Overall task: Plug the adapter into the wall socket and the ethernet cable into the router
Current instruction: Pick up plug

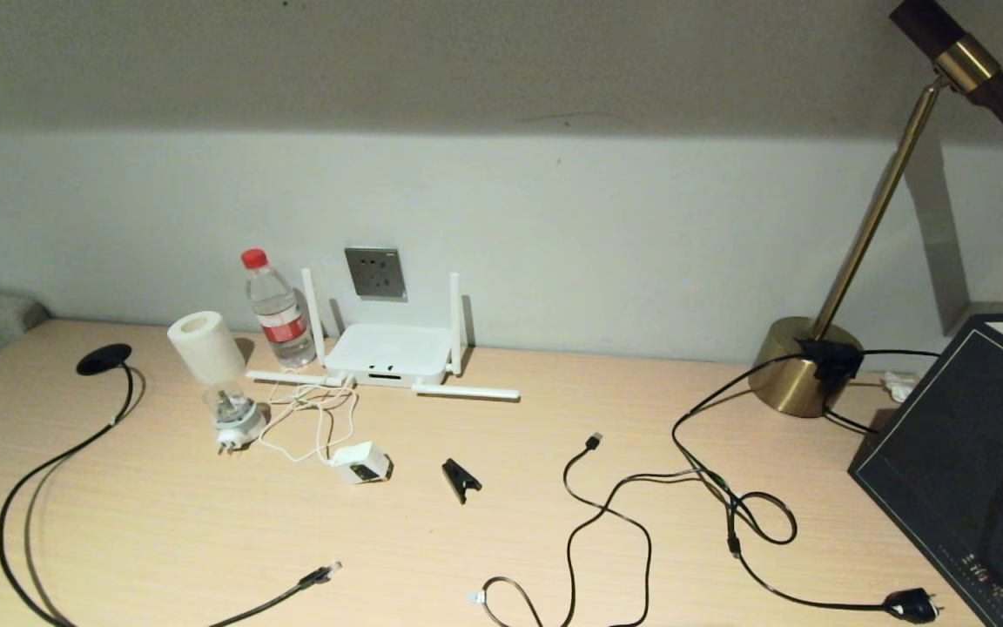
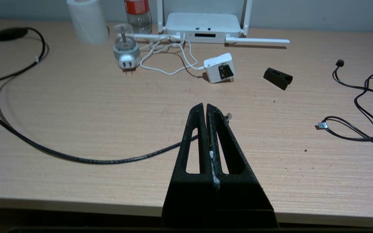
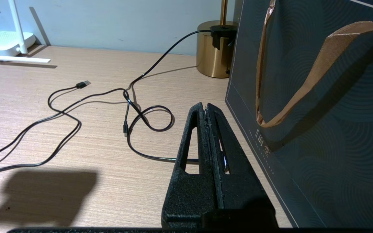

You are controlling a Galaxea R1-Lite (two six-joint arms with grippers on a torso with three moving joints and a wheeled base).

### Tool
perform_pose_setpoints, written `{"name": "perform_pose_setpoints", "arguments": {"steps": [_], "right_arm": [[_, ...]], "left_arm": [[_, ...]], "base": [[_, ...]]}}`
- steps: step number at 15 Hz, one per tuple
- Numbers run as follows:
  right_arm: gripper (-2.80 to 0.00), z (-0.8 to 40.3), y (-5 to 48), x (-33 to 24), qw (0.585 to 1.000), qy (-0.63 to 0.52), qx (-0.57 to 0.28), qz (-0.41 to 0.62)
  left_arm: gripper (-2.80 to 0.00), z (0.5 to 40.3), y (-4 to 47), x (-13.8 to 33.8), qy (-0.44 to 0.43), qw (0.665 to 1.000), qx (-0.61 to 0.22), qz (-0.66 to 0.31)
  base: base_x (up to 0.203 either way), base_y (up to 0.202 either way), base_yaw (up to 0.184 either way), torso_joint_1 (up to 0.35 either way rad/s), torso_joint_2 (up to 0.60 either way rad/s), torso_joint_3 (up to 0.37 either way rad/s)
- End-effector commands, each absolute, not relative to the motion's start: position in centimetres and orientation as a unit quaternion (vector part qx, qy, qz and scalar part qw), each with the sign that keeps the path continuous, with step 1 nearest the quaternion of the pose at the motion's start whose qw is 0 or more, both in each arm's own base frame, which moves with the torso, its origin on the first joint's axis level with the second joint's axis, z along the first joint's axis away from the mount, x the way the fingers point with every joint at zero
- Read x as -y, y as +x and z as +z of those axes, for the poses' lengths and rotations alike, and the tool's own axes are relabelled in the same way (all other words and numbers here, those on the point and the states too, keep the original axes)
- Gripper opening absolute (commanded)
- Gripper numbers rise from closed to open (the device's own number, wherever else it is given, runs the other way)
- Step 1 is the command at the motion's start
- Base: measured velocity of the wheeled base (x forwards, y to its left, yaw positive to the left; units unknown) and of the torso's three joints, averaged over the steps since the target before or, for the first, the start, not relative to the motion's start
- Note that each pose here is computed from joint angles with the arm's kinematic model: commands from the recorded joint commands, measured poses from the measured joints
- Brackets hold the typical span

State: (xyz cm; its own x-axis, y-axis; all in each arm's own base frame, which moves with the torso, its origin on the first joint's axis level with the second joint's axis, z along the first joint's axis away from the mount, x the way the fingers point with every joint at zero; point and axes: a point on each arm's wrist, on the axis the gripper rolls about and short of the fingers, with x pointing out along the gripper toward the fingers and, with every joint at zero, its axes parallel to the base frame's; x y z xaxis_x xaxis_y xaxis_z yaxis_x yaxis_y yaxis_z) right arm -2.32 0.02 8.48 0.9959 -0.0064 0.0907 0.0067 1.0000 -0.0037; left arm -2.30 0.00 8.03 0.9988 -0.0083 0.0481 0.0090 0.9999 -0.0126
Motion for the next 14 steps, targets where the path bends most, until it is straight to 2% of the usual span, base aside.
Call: {"name": "perform_pose_setpoints", "arguments": {"steps": [1, 3, 5, 8, 10, 14], "right_arm": [[-2.80, 7.5, -2.0, 0.0, 1.000, -0.002, 0.028, -0.003], [-2.80, 7.5, -2.0, 0.0, 1.000, -0.002, 0.028, -0.003], [-2.80, 7.5, -2.0, 0.0, 1.000, -0.002, 0.028, -0.003], [-2.80, 7.5, -2.0, 0.0, 1.000, -0.002, 0.028, -0.003], [-2.80, 7.5, -2.0, 0.0, 1.000, -0.002, 0.028, -0.003], [-2.80, 7.5, -2.0, 0.0, 1.000, -0.002, 0.028, -0.003]], "left_arm": [[-2.80, 9.6, -2.7, 0.1, 0.005, 0.998, 0.051, -0.020], [-2.80, 12.5, -2.7, 0.2, 0.009, 0.997, 0.053, -0.050], [-2.80, 16.0, -1.1, 0.3, 0.009, 0.996, 0.014, -0.088], [-2.80, 19.4, 4.9, 0.7, 0.002, 0.988, -0.079, -0.134], [-2.80, 20.2, 10.5, 1.2, 0.002, 0.979, -0.132, -0.157], [-2.80, 18.2, 20.9, 2.5, 0.048, 0.951, -0.199, -0.233]], "base": [[0.000, 0.000, 0.000, 0.000, 0.00, 0.000], [0.000, 0.000, 0.000, 0.000, 0.00, 0.000], [0.000, 0.000, 0.000, 0.000, 0.00, 0.000], [0.000, 0.000, 0.000, 0.000, 0.00, 0.000], [0.000, 0.000, 0.000, 0.000, 0.00, 0.000], [0.000, 0.000, 0.000, 0.000, 0.00, 0.000]]}}
